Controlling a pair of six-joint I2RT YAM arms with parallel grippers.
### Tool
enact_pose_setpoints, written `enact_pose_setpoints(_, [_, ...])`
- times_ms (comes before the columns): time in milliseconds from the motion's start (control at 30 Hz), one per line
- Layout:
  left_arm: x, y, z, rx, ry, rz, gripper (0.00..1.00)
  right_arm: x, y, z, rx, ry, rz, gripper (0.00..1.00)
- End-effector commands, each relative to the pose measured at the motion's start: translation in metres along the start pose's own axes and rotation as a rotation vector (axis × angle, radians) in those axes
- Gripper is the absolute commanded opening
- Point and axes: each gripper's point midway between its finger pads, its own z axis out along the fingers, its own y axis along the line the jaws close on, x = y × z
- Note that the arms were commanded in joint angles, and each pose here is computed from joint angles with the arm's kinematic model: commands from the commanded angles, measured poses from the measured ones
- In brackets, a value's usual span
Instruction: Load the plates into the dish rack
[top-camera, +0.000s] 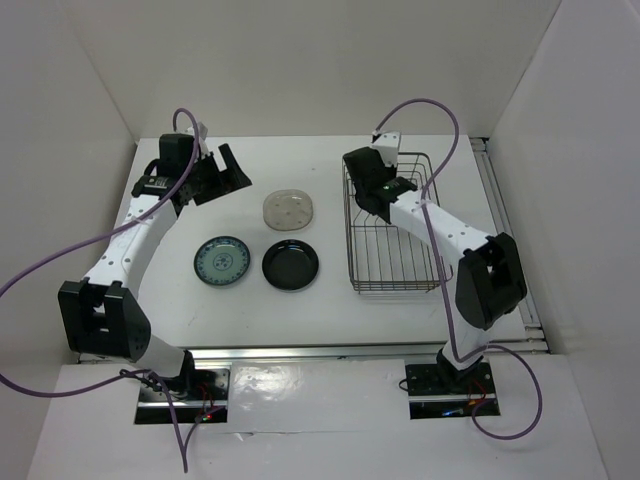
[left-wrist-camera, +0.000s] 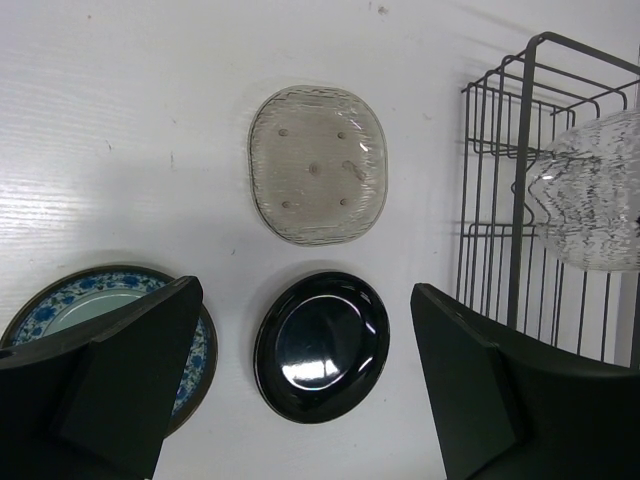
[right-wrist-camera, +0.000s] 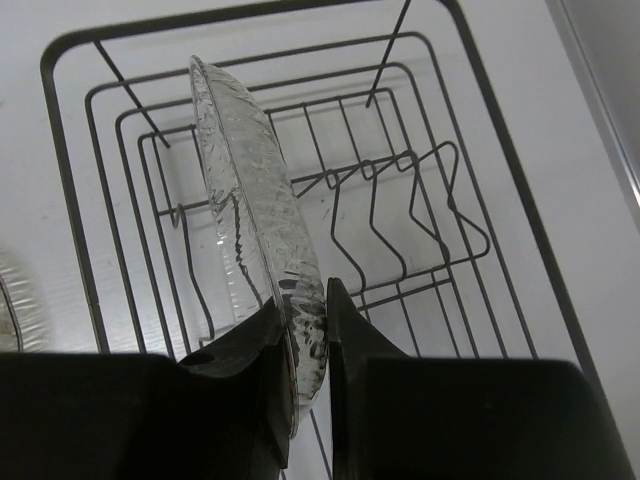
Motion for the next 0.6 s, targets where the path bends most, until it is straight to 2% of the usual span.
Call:
enact_pose_setpoints(0, [-0.013, -0.010, -0.004, 0.037, -0.031, -0.003, 1.00, -0.015, 0.019, 0.003, -0.040, -0.036, 0.053, 0.00])
enact_pose_setpoints(200, [-0.012, -0.012, -0.004, 0.045, -0.026, -0.003, 1.00, -0.012, 0.027, 0.007, -0.058, -0.027, 0.051, 0.01])
enact_pose_setpoints(233, [-0.012, -0.012, -0.004, 0.045, -0.026, -0.003, 1.00, -0.014, 0.031, 0.005, -0.069, -0.035, 0.046, 0.14])
enact_pose_setpoints(300, [-0.012, -0.012, -0.004, 0.045, -0.026, -0.003, 1.00, -0.016, 0.032, 0.005, -0.072, -0.042, 0.053, 0.33])
enact_pose_setpoints(333, [-0.012, -0.012, -0.004, 0.045, -0.026, -0.003, 1.00, -0.016, 0.031, 0.005, -0.063, -0.046, 0.054, 0.52])
enact_pose_setpoints(367, [-0.011, -0.010, -0.001, 0.041, -0.018, -0.005, 1.00, -0.017, 0.032, 0.006, -0.063, -0.046, 0.043, 0.59])
enact_pose_setpoints(467, [-0.010, -0.012, 0.002, 0.057, -0.010, -0.005, 1.00, -0.013, 0.036, 0.011, -0.060, -0.038, 0.025, 0.69])
enact_pose_setpoints(567, [-0.006, -0.009, 0.007, 0.052, -0.001, -0.008, 1.00, -0.007, 0.035, 0.019, -0.045, -0.023, 0.013, 0.69])
